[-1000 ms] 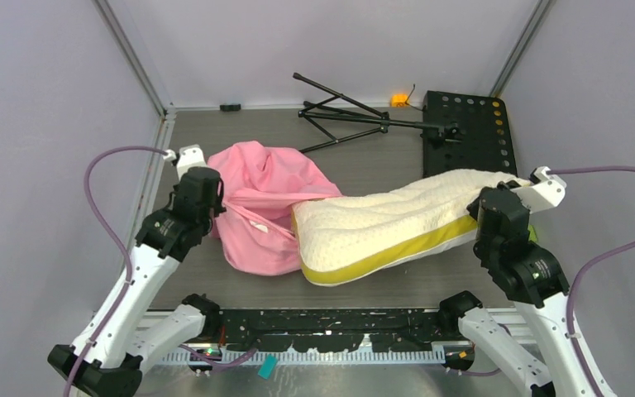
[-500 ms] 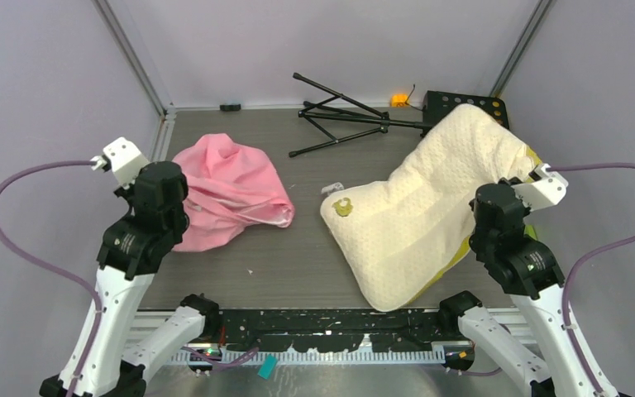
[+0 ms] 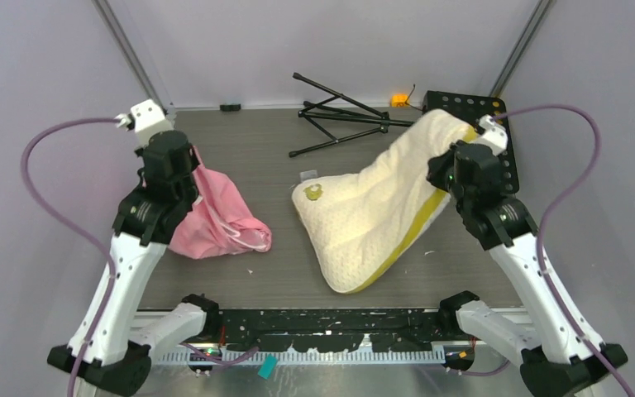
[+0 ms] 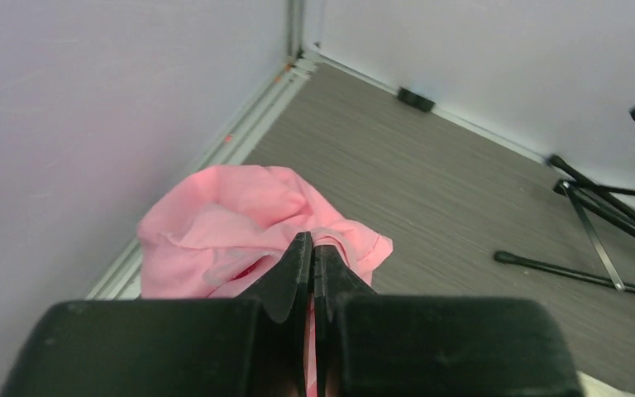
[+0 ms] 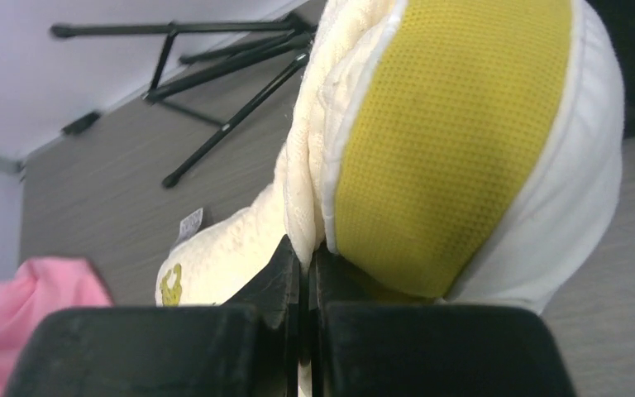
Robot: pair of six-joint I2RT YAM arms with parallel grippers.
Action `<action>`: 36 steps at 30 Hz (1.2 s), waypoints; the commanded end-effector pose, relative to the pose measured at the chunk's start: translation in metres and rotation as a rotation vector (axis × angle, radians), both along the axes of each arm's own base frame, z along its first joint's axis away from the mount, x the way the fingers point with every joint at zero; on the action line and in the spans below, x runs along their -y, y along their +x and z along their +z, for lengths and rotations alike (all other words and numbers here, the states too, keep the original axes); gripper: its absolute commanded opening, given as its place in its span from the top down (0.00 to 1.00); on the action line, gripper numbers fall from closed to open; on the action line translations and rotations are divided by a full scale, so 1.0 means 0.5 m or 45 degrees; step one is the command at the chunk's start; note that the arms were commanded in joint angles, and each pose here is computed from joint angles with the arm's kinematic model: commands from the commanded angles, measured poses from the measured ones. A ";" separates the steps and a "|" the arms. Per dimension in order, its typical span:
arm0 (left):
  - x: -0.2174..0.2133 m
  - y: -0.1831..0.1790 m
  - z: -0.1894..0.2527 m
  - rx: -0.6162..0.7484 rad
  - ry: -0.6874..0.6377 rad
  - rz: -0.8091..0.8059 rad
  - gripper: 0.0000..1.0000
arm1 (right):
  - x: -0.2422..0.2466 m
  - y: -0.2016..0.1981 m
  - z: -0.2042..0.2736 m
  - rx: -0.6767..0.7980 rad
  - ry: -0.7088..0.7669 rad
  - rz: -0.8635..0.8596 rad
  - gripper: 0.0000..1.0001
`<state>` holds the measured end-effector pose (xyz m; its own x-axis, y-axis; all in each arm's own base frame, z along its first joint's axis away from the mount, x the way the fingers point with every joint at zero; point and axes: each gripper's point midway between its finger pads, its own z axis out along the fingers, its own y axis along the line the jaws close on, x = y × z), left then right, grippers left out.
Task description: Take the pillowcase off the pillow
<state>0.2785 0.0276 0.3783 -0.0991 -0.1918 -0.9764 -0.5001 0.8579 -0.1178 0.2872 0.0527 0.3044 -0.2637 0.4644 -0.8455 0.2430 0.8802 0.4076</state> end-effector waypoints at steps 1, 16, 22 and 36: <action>0.083 0.088 0.052 0.047 -0.091 -0.210 1.00 | -0.150 0.042 0.160 0.254 0.206 0.445 1.00; 0.180 0.219 0.055 -0.115 -0.062 -0.416 0.49 | -0.167 0.161 0.204 0.207 0.216 0.339 0.17; 0.163 0.169 -0.064 -0.328 0.037 -0.452 0.00 | -0.057 0.115 0.146 0.166 -0.048 0.113 0.15; 0.190 0.025 -0.217 -0.023 -0.258 -0.643 0.00 | -0.015 0.056 -0.094 0.166 -0.181 0.110 0.25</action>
<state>0.2786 -0.0398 0.2642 -0.3568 -0.1743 -0.9178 -0.1468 0.9807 -0.1292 0.2986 0.0475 0.2541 -0.2425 0.2949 -0.9242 0.1757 0.9503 0.2571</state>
